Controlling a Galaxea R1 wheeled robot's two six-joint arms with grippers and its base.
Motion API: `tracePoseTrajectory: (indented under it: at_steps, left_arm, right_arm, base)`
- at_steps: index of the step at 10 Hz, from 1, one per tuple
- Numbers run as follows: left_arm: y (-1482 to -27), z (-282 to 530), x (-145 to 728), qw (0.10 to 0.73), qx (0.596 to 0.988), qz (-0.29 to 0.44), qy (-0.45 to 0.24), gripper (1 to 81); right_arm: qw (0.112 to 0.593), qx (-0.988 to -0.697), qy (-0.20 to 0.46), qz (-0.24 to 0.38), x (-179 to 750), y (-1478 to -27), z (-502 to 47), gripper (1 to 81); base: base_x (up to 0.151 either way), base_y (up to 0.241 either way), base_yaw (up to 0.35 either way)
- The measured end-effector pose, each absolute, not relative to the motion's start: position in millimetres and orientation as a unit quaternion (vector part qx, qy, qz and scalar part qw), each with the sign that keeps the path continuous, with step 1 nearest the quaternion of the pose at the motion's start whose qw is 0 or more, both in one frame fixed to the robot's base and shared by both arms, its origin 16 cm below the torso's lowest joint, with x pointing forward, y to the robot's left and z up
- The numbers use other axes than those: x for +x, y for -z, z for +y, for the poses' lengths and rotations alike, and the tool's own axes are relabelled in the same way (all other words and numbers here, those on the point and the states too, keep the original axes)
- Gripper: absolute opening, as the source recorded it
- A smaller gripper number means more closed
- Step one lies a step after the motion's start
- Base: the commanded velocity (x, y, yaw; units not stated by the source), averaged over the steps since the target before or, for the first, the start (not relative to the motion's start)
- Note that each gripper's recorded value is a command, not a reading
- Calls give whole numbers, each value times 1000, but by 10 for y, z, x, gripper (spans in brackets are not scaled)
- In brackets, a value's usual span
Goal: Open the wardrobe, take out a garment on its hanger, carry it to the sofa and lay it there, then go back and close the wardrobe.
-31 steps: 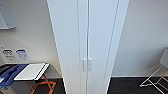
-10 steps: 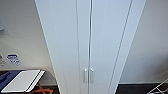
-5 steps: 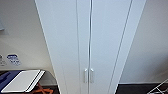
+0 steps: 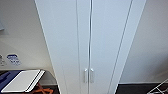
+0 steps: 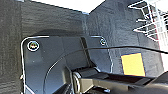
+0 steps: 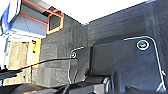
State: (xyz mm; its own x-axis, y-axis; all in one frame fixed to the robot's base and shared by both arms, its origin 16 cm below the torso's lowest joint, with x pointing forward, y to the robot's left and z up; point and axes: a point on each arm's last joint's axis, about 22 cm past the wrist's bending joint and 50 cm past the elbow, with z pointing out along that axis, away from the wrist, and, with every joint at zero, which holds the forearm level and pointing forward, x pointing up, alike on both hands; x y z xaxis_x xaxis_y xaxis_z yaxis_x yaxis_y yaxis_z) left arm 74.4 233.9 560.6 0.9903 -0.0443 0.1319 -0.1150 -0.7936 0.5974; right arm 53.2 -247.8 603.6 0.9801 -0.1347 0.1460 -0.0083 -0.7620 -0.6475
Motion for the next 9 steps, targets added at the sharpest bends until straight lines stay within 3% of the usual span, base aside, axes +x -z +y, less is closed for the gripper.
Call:
tracePoseTrajectory:
  at_steps: [5, 9]
  left_arm:
    - [-6645, 2373, 2139, 359, 916, -85, -154, 811]
    - [-7287, 2258, 3132, 368, 895, -131, -217, 811]
  right_arm:
    - [394, -897, 198, -18, 1927, -7237, -2443, 811]
    - [399, -874, 271, -64, 2814, -7981, -2462, 811]
  base:
    - [0, 0, 0]
    - [0, 0, 0]
